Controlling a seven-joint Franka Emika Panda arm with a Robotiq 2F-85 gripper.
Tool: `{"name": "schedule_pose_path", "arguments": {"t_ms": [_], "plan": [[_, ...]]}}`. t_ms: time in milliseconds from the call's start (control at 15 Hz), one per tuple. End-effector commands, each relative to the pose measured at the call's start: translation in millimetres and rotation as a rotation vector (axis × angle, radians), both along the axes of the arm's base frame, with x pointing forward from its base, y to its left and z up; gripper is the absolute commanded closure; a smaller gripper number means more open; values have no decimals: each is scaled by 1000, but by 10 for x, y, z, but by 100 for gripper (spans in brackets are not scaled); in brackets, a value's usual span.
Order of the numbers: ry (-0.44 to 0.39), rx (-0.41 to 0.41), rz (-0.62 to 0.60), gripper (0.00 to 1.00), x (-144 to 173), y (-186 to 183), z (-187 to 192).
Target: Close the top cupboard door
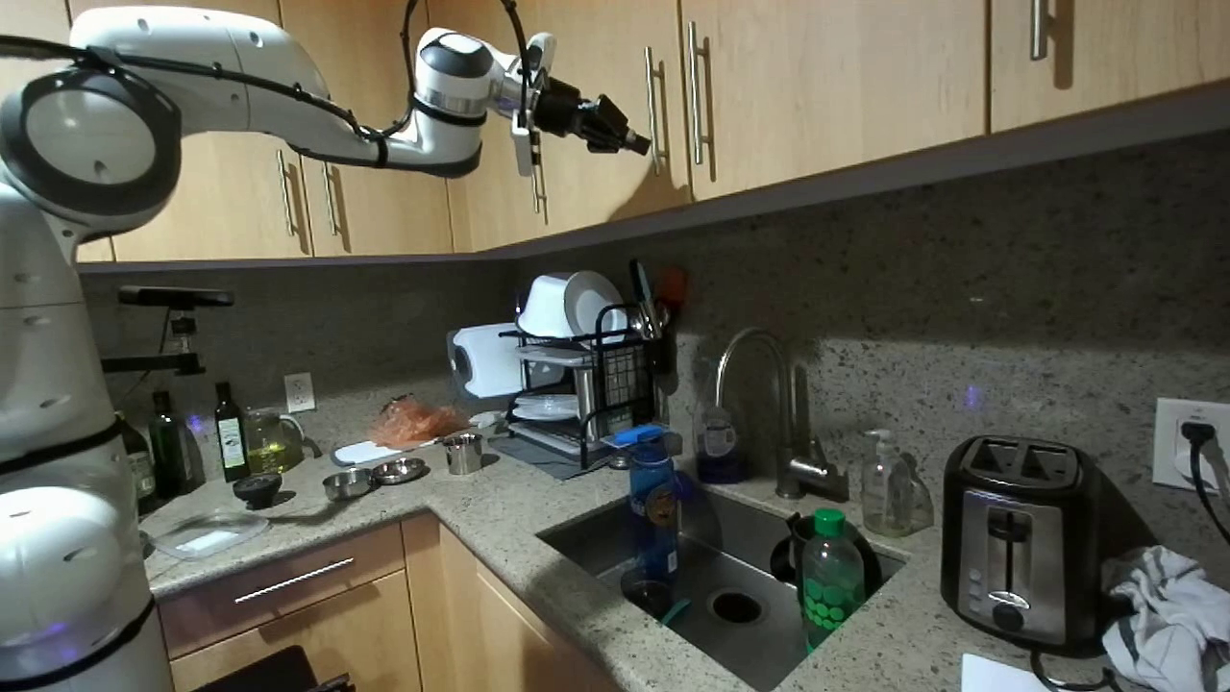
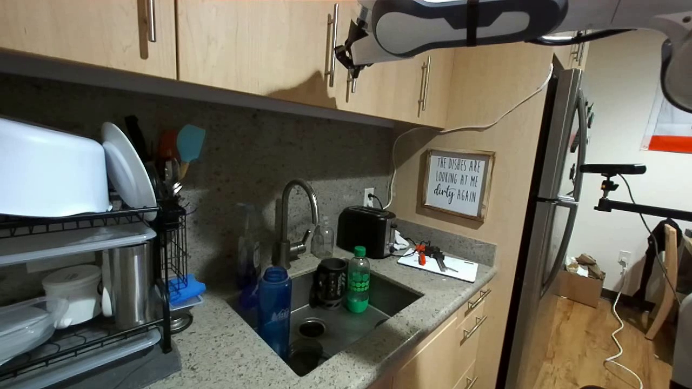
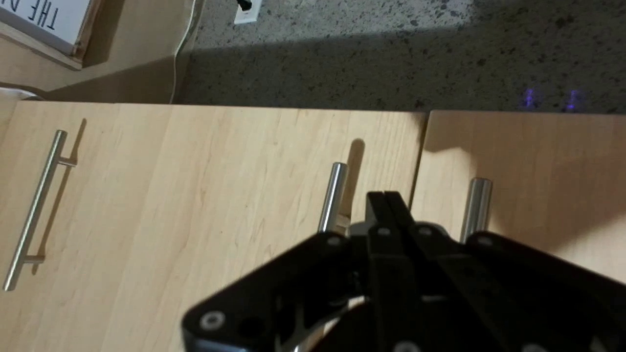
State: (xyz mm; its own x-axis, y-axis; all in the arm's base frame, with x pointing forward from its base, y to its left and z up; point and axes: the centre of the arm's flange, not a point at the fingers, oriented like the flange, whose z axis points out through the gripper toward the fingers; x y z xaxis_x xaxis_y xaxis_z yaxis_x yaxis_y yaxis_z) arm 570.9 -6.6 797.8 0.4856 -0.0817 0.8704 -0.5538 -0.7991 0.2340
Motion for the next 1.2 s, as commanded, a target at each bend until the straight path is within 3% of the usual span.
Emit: {"name": "schedule_pose_path", "arguments": {"t_ms": [0, 1133], "plan": [[29, 4, 1, 96, 173, -46, 149], [19, -5, -33, 96, 289, -128, 199]]}}
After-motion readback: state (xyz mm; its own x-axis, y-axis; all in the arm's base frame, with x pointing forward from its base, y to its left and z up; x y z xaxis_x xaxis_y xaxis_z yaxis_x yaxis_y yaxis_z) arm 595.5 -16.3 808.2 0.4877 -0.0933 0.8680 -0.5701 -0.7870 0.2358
